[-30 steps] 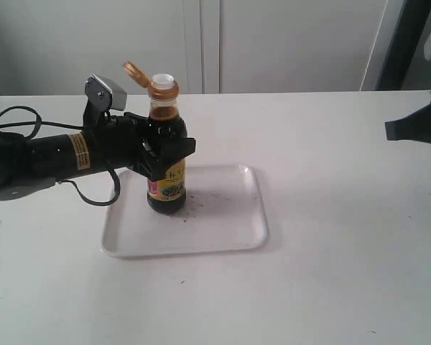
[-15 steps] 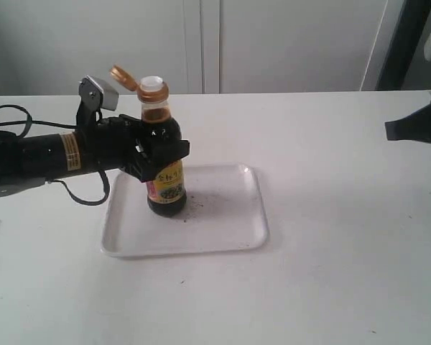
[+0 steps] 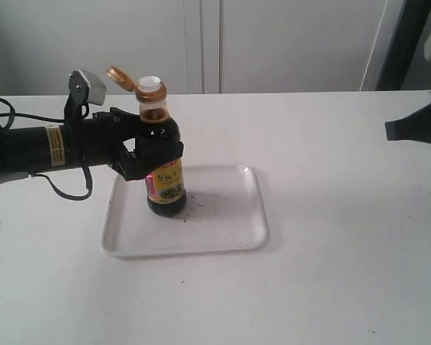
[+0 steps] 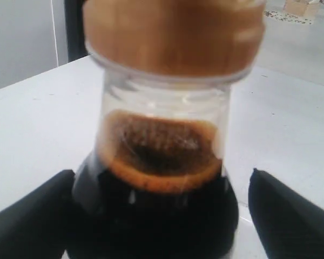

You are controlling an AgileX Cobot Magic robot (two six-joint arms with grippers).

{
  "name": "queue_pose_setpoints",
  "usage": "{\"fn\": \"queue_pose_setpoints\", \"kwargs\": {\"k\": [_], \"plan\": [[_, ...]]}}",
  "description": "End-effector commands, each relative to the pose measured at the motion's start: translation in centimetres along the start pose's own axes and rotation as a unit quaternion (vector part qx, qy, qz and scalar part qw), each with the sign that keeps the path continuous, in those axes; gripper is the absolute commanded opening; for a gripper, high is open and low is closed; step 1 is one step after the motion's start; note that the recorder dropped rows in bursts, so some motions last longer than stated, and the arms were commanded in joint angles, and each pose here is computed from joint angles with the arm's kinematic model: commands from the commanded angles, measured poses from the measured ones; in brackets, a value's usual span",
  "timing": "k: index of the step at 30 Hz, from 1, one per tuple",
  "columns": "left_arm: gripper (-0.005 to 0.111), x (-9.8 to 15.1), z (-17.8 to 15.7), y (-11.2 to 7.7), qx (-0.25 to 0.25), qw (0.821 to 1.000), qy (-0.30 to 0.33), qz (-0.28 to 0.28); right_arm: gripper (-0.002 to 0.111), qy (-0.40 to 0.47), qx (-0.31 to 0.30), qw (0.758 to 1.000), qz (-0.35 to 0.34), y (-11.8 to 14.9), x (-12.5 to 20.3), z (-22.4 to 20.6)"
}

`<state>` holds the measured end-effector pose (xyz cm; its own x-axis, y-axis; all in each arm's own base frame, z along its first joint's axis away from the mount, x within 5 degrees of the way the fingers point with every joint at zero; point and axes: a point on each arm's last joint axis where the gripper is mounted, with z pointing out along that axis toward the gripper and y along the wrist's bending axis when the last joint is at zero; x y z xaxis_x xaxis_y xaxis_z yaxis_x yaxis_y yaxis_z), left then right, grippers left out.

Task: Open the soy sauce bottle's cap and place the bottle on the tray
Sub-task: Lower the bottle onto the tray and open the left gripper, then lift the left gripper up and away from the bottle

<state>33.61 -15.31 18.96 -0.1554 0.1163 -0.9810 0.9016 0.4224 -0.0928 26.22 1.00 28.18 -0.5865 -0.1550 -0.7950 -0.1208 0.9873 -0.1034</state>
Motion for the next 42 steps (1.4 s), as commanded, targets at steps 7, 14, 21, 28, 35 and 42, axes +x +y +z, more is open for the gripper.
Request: {"fn": "queue_pose_setpoints", "kwargs": {"k": [7,14,21,28,35,42], "plan": [[0.087,-3.8,-1.3,-1.3,0.007,0.998,-0.033,0.047,0.0,0.003,-0.002,1.0,0.0,0.1,0.2,0.1],[0.087,-6.6,-2.4,-2.4,0.002,0.995,-0.061,0.078,0.0,0.002,-0.002,1.0,0.0,0.1,0.2,0.1],[0.087,-9.8,-3.9,-3.2,-0.03,0.99,-0.107,0.087,0.0,-0.015,0.001,1.0,0.0,0.1,-0.1,0.1],[0.086,-13.5,-5.5,-4.3,-0.045,0.983,-0.159,0.082,0.0,-0.059,0.01,0.998,-0.023,-0.1,-0.9,0.1],[0.071,-15.4,-7.6,-4.9,-0.135,0.981,-0.126,0.066,0.0,-0.071,0.012,0.997,-0.031,-0.1,-1.1,0.0],[0.0,-17.1,-11.7,-6.3,-0.275,0.954,-0.036,0.11,0.0,-0.08,0.015,0.996,-0.044,-0.2,-1.6,-0.1]]}}
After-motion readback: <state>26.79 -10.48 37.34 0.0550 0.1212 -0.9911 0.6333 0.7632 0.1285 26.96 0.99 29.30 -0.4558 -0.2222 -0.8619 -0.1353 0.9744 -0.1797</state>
